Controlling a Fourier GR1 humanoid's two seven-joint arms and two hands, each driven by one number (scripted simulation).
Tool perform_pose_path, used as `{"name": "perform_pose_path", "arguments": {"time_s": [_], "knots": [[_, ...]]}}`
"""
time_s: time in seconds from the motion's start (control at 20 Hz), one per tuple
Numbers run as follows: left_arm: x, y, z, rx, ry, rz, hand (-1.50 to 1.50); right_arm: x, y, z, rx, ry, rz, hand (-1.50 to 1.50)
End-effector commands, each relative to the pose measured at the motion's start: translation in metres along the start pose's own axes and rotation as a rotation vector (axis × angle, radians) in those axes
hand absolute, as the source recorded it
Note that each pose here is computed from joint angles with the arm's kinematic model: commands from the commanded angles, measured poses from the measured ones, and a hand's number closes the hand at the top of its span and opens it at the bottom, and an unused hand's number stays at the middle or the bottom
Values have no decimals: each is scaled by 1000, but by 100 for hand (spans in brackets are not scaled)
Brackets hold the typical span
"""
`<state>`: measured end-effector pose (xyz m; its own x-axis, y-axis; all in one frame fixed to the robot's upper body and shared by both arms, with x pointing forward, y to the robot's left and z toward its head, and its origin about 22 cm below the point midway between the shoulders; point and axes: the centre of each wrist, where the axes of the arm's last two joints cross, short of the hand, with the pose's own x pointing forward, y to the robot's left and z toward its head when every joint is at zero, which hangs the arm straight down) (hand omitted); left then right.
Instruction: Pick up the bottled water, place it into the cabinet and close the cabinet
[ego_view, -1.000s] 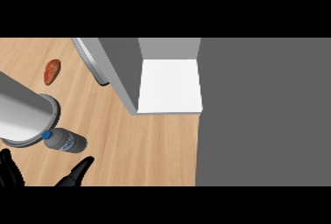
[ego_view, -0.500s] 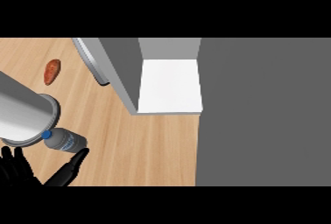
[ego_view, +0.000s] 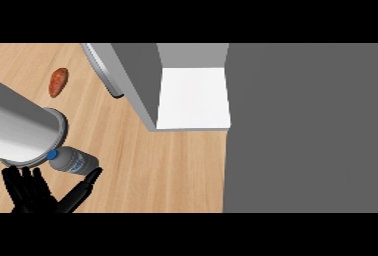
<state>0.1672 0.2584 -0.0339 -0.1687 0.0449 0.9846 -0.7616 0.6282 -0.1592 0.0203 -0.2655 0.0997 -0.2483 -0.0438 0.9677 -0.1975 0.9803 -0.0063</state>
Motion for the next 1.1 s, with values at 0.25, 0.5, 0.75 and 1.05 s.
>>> {"name": "perform_pose_path", "arguments": {"time_s": [0.25,0.5,0.75,1.05], "knots": [[-64,17,-14,26,12,16,-150,40,-1,8,16,-62,36,-150],[-85,32,-31,64,-19,0,-150,45,5,9,27,-73,30,-150],[-101,33,-26,63,0,7,-150,48,2,10,1,-80,38,-150],[-105,46,-52,33,-17,144,-150,44,-4,20,3,-67,49,-150]]}}
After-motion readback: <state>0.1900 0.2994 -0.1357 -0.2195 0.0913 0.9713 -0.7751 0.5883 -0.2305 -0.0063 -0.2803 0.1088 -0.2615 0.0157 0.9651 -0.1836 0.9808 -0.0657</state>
